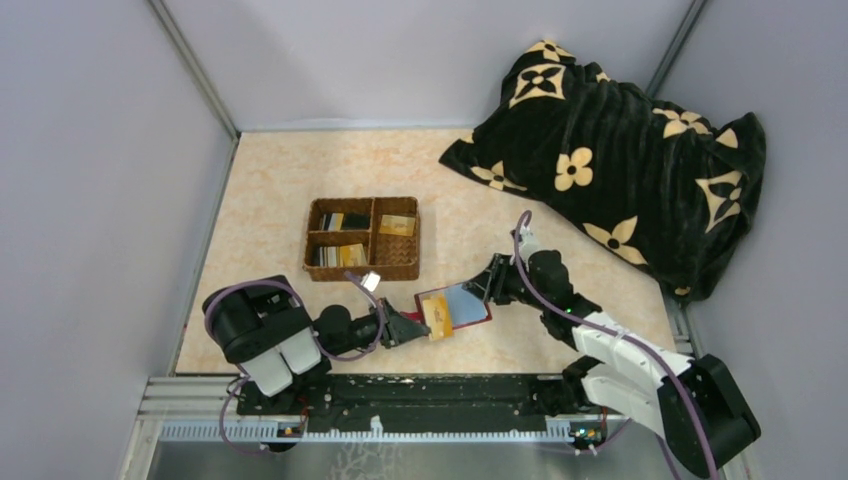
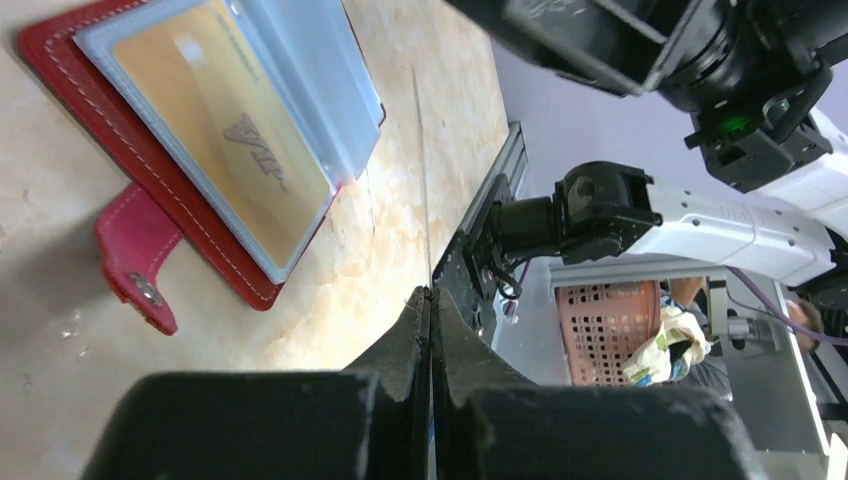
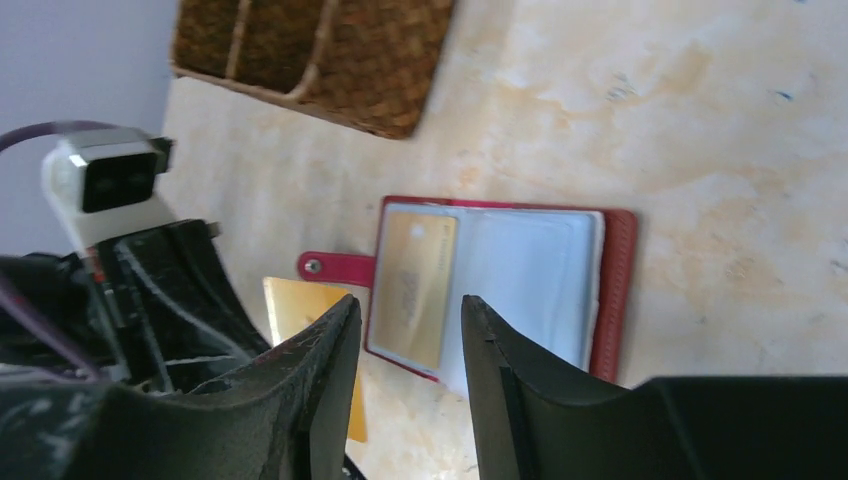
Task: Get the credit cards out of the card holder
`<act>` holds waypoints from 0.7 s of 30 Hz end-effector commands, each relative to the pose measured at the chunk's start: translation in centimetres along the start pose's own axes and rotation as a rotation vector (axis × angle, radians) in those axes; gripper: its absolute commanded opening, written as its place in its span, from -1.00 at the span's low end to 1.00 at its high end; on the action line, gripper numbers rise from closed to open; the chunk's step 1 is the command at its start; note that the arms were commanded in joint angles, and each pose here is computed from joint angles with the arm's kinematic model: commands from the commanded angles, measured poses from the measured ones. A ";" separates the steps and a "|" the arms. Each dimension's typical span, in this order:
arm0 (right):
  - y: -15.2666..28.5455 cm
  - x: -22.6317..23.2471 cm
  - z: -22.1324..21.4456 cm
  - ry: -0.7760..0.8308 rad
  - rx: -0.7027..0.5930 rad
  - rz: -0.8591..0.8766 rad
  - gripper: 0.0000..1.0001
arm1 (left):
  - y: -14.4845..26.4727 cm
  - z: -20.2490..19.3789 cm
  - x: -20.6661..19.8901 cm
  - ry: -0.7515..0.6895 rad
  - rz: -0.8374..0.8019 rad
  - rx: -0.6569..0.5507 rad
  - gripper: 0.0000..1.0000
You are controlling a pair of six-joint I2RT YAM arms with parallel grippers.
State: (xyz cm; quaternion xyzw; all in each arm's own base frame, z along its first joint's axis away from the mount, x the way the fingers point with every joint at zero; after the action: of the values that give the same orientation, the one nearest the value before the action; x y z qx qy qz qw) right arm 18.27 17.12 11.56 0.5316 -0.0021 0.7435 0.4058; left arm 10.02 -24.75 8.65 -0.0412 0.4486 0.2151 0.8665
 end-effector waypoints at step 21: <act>3.4 3.2 0.0 0.035 0.037 0.443 -0.14 | -4.0 4.1 -6.0 -0.134 -0.379 -0.104 -1.00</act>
State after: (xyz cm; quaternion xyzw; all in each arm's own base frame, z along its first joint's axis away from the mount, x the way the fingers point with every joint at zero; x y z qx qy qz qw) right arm 16.21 16.91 14.39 0.5361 -0.0799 0.8041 0.2441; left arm 11.32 -28.82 11.28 -0.0617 0.4232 0.1255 0.8952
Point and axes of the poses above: each gripper's point midway between its finger pads, its own y axis back along the fingers, its own x axis along the line the jaws close on, z = x × y, the point moved 6 cm from there along y, back along the fingers, and after that the axes turned 14 degrees about -y, right-handed, at the moved point
